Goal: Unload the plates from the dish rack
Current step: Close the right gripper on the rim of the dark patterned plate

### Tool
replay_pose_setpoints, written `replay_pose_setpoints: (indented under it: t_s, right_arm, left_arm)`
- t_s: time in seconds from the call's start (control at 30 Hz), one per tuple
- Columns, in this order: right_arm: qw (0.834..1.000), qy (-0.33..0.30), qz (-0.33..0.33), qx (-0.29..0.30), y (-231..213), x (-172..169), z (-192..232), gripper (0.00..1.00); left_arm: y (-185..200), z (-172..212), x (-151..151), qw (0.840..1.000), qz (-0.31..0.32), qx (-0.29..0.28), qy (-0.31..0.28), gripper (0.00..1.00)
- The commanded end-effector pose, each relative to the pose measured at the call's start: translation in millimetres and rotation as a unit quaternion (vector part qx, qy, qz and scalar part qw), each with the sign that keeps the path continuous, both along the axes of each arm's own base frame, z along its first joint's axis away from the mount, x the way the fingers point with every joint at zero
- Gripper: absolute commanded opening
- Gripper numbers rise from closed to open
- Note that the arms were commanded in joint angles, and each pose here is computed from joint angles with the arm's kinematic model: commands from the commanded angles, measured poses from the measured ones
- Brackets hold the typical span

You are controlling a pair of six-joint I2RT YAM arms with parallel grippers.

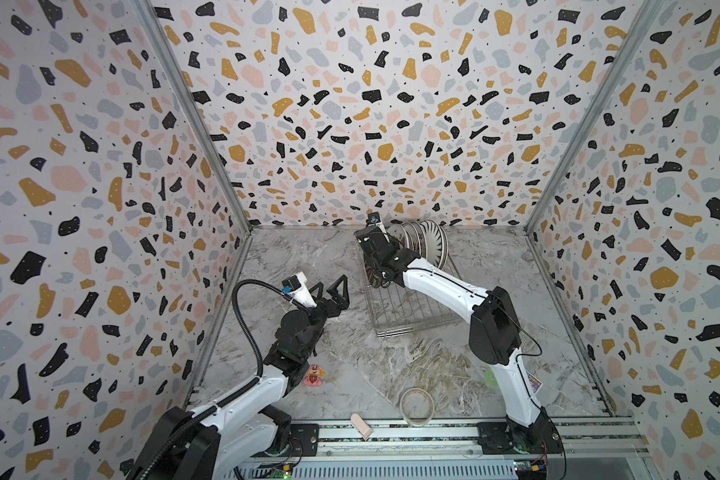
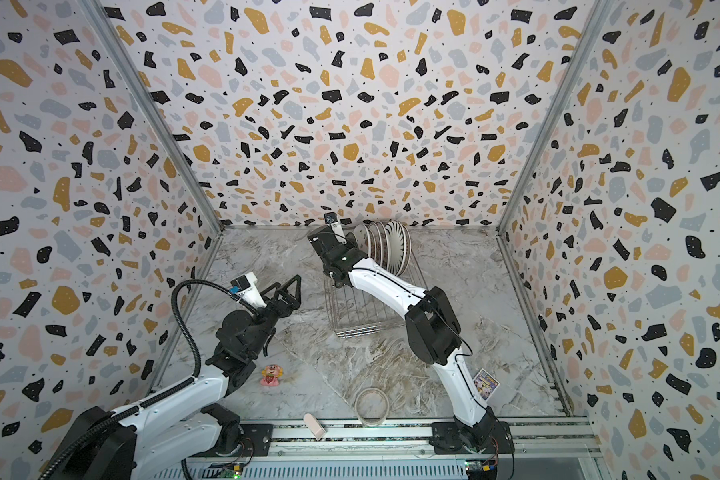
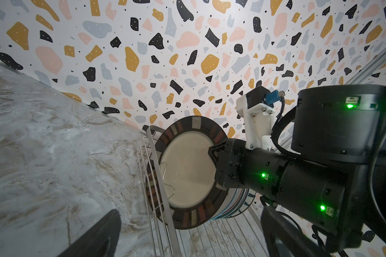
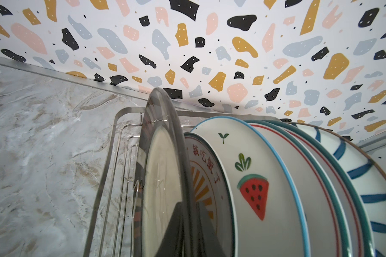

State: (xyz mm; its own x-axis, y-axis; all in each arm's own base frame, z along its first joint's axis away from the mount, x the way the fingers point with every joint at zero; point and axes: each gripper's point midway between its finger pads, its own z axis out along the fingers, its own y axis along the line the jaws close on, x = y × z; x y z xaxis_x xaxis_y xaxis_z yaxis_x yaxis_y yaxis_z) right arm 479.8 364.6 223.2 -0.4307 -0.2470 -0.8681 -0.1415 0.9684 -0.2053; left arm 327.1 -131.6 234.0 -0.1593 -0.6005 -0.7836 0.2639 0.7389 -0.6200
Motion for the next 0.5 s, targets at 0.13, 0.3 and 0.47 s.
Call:
replay_pose_setpoints:
  t_s: [0.13, 0.3, 0.47]
  right_arm:
    - [0.994, -0.096, -0.012, 0.042, -3.3, -5.0, 100.3, 0.09]
    - [0.993, -0.112, -0.028, 0.024, -10.2, -7.1, 114.0, 0.07]
    - [0.991, -0.132, -0.029, 0.022, -12.9, -13.5, 131.1, 0.07]
  left_arm:
    - [0.8, 21.7, 2.1, 0.999, 0.007, -0.022, -0.034, 1.00]
    - [1.0, 17.0, 2.9, 0.999, 0.008, -0.025, -0.028, 1.00]
    - [-1.2, 15.0, 4.2, 0.999, 0.004, -0.028, -0.026, 1.00]
